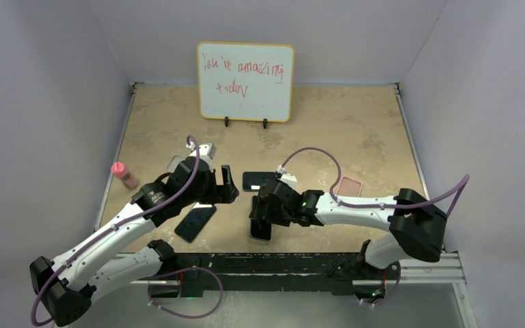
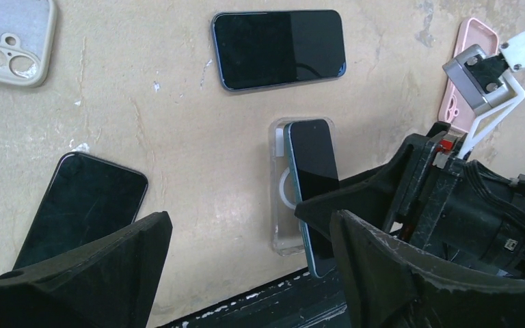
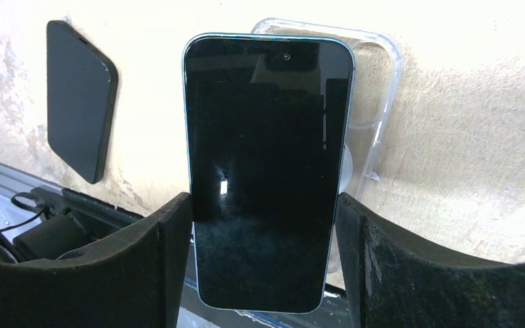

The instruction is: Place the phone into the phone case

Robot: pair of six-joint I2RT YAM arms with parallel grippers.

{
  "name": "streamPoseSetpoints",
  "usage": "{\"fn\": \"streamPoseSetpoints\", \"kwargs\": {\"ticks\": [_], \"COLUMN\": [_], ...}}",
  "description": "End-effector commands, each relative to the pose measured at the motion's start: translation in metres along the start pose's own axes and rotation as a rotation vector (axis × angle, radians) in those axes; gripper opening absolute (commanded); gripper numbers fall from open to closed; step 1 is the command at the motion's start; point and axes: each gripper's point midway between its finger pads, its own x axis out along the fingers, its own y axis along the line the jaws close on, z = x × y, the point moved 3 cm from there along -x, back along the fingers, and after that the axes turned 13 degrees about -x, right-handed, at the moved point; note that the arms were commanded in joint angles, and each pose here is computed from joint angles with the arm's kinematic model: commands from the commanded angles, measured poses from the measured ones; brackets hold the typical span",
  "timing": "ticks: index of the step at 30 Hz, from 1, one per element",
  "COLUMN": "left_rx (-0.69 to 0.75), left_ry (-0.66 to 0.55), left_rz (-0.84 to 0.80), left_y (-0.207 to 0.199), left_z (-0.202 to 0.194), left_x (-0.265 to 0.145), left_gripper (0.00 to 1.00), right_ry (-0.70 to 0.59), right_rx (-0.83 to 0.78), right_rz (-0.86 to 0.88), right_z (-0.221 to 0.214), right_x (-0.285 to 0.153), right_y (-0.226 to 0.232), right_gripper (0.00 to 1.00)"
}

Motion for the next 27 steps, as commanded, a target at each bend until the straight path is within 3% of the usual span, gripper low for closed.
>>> {"fn": "streamPoseSetpoints", "kwargs": {"ticks": [1, 13, 24, 27], "left_rx": [0.006, 0.018, 0.002, 0.005], "left_ry": [-0.017, -0.016, 0.015, 0.024], "left_rz": [0.02, 0.049, 0.036, 0.033], "left_y": [0.006, 0.012, 0.013, 0.013], "left_z": [0.001, 0.0, -0.009, -0.011], "left_x": [-0.002, 0.002, 0.006, 0.009], "left_gripper": [0.89, 0.87, 0.85, 0.84], "right_ry": [-0.072, -0.061, -0.035, -0.047], "right_rx": [0.052, 0.07, 0.033, 0.034], "right_rz": [0.049, -0.056, -0.059, -0.055], "right_z": [0.017, 0.002, -0.001, 0.002], "right_x": [0.003, 0.022, 0.018, 0.013], "right_y": [0.027, 0.008, 0.01, 0.01], "right_gripper": [0.5, 0.57, 0.79, 0.81]}}
